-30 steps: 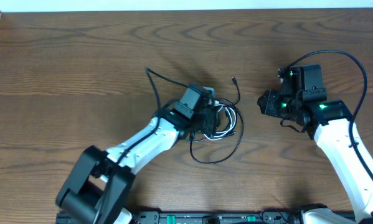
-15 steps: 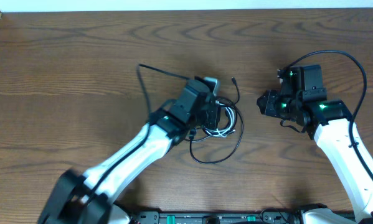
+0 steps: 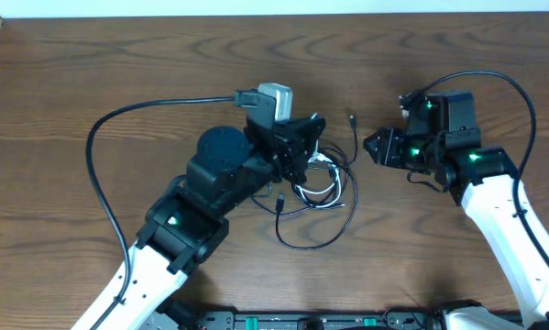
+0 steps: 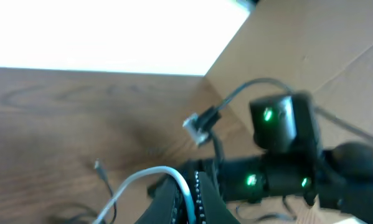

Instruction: Untangle cables

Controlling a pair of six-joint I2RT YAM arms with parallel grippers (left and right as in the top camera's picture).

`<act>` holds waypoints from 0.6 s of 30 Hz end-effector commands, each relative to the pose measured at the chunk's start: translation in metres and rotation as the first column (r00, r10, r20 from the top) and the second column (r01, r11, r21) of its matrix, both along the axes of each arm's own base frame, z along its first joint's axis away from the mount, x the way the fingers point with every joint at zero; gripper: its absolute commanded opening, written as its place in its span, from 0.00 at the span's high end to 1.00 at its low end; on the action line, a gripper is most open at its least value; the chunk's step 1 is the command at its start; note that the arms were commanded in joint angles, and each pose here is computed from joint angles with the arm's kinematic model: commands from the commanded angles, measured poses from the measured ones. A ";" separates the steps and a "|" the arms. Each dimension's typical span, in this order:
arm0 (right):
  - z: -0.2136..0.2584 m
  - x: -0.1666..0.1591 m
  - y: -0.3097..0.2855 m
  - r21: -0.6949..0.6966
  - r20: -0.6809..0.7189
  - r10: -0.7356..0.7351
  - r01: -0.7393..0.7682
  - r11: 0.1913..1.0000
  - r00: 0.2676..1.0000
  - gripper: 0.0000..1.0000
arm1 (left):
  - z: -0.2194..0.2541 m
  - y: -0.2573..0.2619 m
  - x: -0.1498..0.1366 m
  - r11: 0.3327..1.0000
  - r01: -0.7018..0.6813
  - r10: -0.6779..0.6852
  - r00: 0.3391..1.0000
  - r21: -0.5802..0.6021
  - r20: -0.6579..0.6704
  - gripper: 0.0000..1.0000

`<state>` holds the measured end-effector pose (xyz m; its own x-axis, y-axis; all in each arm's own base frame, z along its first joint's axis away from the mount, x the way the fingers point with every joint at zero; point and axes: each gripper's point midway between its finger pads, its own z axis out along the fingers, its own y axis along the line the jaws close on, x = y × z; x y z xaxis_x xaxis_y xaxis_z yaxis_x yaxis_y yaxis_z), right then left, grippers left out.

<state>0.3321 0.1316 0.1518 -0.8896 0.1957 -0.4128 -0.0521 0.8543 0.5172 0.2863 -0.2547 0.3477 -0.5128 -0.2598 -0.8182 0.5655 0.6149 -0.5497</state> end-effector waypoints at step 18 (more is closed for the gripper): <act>-0.054 -0.019 0.090 0.069 -0.114 0.272 -0.266 0.962 0.955 0.53 | 0.045 0.038 0.009 0.987 -0.111 0.120 0.990 -0.114 0.079 0.93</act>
